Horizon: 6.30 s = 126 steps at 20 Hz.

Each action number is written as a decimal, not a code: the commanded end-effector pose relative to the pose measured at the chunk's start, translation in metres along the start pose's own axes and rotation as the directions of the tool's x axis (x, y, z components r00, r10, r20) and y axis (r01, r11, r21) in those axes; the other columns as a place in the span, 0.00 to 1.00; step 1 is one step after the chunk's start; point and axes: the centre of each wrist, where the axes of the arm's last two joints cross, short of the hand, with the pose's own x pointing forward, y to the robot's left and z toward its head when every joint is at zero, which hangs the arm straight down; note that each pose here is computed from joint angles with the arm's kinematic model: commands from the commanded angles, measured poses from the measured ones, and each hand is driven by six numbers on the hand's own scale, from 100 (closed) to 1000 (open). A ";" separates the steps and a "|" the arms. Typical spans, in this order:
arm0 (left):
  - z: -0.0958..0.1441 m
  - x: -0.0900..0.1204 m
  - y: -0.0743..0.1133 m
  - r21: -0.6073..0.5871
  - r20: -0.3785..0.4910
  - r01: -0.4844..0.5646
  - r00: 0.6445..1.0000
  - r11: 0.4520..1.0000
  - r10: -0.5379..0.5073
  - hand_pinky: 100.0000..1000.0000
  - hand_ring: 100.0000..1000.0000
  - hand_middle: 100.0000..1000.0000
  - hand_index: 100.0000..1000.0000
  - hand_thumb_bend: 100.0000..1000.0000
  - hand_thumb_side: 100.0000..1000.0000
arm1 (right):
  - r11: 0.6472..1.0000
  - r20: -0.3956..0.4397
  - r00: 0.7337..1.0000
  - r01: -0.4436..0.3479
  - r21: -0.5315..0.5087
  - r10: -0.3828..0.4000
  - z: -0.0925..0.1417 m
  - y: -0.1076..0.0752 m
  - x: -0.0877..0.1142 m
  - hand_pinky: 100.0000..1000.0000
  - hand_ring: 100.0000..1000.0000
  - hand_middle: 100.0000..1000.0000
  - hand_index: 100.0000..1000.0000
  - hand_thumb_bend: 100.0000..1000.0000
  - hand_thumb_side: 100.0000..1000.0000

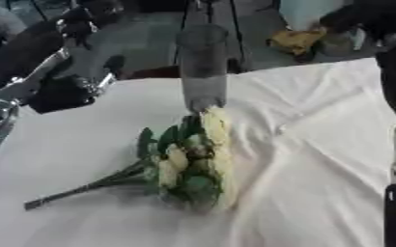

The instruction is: Arrange flowers into the vase.

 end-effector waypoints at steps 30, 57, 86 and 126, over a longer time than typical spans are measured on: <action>0.021 -0.036 -0.033 -0.664 -0.076 0.070 0.984 0.744 -0.160 0.87 0.94 0.98 1.00 0.50 0.92 | 1.000 0.032 0.999 -0.006 0.013 0.006 -0.008 -0.004 0.005 0.71 0.68 0.56 0.80 0.12 1.00; 0.005 0.008 -0.041 -0.707 -0.028 0.153 0.969 0.691 -0.244 0.78 0.82 0.83 0.91 0.25 0.71 | 1.000 0.037 0.999 0.004 0.001 -0.004 -0.008 -0.004 0.005 0.71 0.68 0.55 0.80 0.11 1.00; 0.013 -0.016 -0.093 -0.764 -0.096 0.089 0.964 0.639 -0.249 0.80 0.86 0.93 1.00 0.20 0.73 | 1.000 0.035 0.999 0.016 0.003 -0.016 -0.007 -0.005 0.005 0.71 0.68 0.55 0.80 0.12 1.00; 0.011 -0.024 -0.140 -0.764 -0.131 0.084 0.950 0.640 -0.282 0.46 0.50 0.54 0.64 0.00 0.56 | 1.000 0.038 0.999 0.022 -0.008 -0.022 -0.007 -0.009 0.005 0.71 0.68 0.54 0.80 0.12 1.00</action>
